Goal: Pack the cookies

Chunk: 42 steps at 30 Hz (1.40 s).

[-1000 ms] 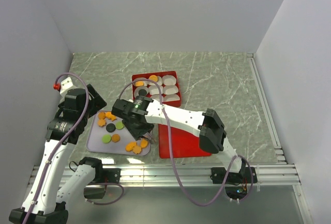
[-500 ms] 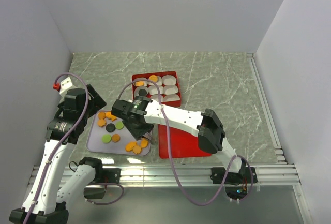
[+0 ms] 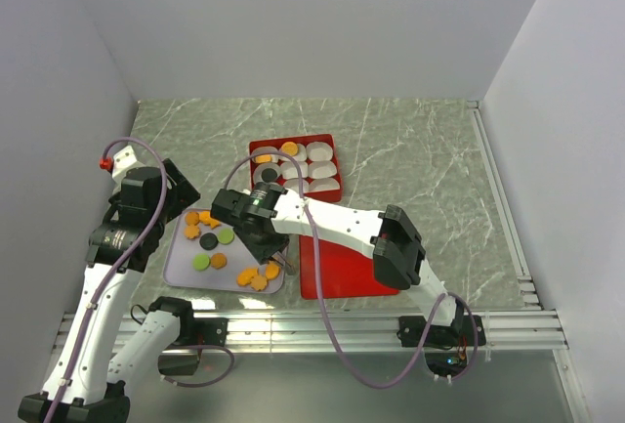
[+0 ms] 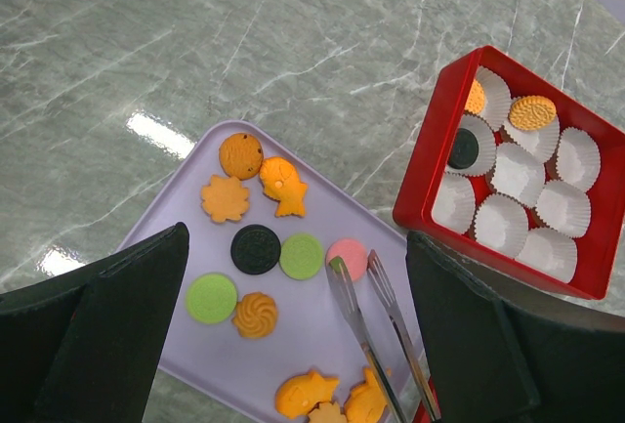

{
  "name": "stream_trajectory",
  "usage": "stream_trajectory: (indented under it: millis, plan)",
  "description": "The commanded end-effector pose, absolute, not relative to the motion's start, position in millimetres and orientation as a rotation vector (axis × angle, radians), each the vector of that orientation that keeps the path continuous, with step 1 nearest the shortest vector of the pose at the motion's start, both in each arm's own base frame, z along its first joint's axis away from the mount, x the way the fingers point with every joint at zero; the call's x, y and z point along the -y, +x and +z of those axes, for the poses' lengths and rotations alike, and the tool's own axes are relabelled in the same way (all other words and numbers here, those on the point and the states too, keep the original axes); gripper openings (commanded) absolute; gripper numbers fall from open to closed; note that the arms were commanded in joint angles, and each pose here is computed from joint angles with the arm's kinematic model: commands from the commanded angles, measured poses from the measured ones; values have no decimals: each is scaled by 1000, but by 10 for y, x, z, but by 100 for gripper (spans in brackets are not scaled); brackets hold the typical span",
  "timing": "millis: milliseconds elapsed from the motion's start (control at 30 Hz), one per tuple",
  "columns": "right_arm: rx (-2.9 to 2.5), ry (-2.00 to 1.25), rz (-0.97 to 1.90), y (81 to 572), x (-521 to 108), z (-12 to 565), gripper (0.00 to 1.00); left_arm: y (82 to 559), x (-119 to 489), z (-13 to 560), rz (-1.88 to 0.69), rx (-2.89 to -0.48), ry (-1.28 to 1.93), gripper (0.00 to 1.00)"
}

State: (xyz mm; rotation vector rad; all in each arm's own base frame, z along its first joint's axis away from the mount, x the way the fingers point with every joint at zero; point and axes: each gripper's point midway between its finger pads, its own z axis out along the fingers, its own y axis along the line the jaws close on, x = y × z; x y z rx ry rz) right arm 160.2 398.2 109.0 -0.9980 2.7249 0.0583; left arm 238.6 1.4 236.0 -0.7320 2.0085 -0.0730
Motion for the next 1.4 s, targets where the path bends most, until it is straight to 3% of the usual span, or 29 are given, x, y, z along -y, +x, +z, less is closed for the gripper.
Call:
stream_trajectory:
  millis: [0, 400, 567, 900, 1367]
  plan:
    - [-2655, -942, 129, 1722, -4046, 1370, 40, 2417, -30, 2385, -71, -1990, -721, 100]
    - [-2394, -772, 343, 1996, -4101, 2522, 38, 2412, -34, 2397, -71, -1984, -725, 99]
    - [-2346, -610, 360, 2397, -3864, 2856, 38, 2407, -35, 2397, -72, -1983, -725, 100]
    - [-2434, -375, 243, 3188, -3236, 2709, 38, 2407, -40, 2392, -67, -1984, -726, 99]
    - [-2601, -324, 197, 3298, -3159, 2011, 37, 2409, -32, 2393, -72, -1985, -724, 99]
